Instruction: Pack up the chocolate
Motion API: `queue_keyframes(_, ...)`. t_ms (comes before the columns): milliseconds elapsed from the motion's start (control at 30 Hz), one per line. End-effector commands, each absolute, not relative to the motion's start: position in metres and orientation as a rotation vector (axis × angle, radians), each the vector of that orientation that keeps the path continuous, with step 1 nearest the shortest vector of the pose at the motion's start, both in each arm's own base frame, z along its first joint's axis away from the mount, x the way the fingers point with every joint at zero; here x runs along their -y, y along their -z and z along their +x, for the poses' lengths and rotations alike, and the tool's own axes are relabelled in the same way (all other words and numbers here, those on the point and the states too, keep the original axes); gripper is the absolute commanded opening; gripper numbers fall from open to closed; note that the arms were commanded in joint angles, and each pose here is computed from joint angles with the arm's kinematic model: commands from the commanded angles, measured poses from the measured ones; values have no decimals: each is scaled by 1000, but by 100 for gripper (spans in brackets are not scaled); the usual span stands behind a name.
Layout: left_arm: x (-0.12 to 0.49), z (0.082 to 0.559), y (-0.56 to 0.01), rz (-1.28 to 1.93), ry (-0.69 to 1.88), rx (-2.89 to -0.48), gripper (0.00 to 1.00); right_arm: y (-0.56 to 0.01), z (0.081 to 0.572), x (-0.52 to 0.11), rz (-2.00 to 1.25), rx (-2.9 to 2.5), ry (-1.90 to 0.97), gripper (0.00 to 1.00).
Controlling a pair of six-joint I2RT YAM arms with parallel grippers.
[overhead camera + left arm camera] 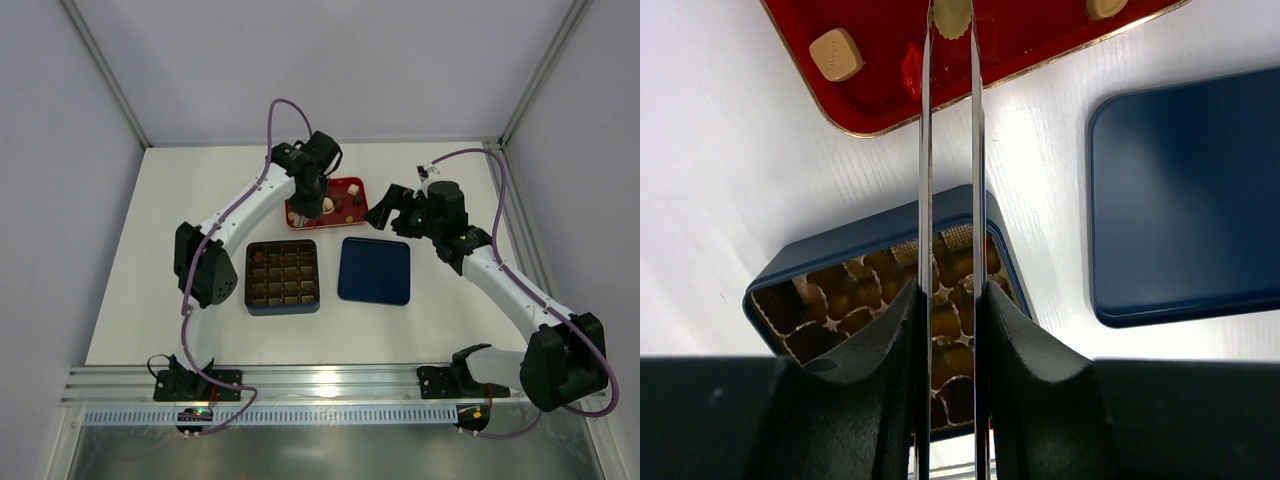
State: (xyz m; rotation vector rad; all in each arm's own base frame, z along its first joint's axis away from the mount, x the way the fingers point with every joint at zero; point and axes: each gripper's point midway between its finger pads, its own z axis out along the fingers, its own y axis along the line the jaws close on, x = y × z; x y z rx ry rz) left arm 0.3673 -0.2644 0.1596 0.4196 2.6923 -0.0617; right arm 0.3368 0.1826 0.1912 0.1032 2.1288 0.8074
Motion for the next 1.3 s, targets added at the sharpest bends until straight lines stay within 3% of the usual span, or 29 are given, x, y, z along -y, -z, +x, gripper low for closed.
queue_keyframes(0,258,365,-212,367,115,-2587,24,-202,343,-186,86,-2078,-821,96)
queue_keyframes(700,197,278,-256,257,175,-2570,25,-193,348,-191,96,-2088,-850,96)
queue_keyframes(1033,164,226,-230,224,172,-2638,25,-190,348,-196,89,-2094,-852,96)
queue_keyframes(1267,160,219,-217,212,169,-2654,25,-188,348,-198,87,-2104,-849,96)
